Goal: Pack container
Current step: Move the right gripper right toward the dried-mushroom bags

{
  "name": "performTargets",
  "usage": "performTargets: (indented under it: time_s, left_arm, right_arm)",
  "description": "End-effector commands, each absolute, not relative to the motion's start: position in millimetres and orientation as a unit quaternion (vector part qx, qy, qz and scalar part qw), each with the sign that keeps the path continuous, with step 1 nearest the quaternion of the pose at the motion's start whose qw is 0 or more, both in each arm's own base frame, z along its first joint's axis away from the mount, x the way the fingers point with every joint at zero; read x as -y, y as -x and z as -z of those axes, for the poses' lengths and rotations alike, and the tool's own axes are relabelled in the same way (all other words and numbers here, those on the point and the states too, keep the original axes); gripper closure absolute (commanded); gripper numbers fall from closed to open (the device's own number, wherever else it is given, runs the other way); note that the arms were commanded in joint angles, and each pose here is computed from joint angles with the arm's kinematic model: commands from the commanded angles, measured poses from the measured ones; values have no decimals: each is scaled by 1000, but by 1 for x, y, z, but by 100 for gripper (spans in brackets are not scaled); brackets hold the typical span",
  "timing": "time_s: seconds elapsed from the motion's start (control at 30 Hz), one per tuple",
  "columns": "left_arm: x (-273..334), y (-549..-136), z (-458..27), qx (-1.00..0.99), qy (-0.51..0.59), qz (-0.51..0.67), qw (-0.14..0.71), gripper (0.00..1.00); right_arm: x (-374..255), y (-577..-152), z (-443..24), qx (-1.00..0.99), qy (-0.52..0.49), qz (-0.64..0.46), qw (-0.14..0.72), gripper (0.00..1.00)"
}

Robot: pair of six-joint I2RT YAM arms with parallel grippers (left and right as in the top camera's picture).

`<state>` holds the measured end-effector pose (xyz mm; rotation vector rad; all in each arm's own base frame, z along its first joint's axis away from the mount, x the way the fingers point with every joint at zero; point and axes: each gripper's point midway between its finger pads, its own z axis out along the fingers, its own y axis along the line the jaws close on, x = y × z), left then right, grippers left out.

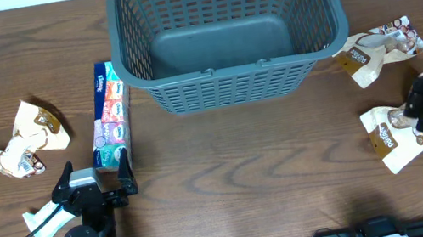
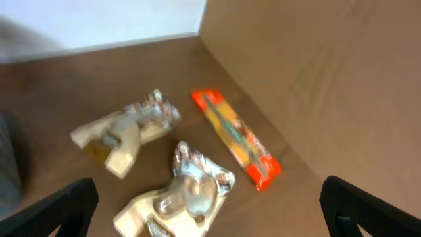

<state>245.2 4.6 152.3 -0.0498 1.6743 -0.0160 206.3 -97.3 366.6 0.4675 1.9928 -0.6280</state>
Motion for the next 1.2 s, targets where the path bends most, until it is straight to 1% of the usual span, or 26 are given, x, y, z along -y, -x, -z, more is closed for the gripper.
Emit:
performTargets:
  time_s: [0.0,0.07,0.13,0.2,0.3,0.4,0.47,0.57,0.63,0.7,0.9,1.03,1.17]
  left_arm:
    - [-5,-244,-138,-758,23,8,652,1]
    - [-5,-244,-138,-758,23,8,652,1]
    - [-5,-244,-138,-758,23,8,652,1]
    - [-5,-244,-138,-758,23,8,652,1]
    - [-5,-244,-138,-758,23,8,652,1]
    - [-5,-244,-138,-758,23,8,652,1]
    - [-5,-244,-138,-758,23,8,652,1]
    - [-5,-244,-138,-758,23,8,652,1]
    - [-5,-244,-138,-758,23,8,652,1]
    - [-5,-244,-138,-758,23,8,652,1]
    - [-5,-244,-138,-758,23,8,652,1]
    - [-5,-244,-138,-758,23,8,652,1]
    - [-5,-244,-138,-758,23,8,652,1]
  right_arm:
    - [106,-206,-384,-794,-199,289,497,1]
    - [118,-201,-396,-757,-263,298,518,1]
    - [133,-190,-400,-709,-354,299,532,1]
    - [139,-192,-396,-690,-397,285,533,1]
    - [152,-204,-380,-686,-440,275,510,1]
    - [174,-224,-346,-707,-471,266,455,1]
    - [188,-238,-313,-739,-487,239,400,1]
    - [202,-243,-271,-765,-532,176,319,1]
    - [209,-246,-249,-776,-561,114,266,1]
    - [218,-246,-240,-775,-581,84,233,1]
    - [231,-245,-228,-775,-600,78,181,1]
    - [222,-244,-221,-783,-598,63,159,1]
    - [227,-251,-220,-781,-596,61,175,1]
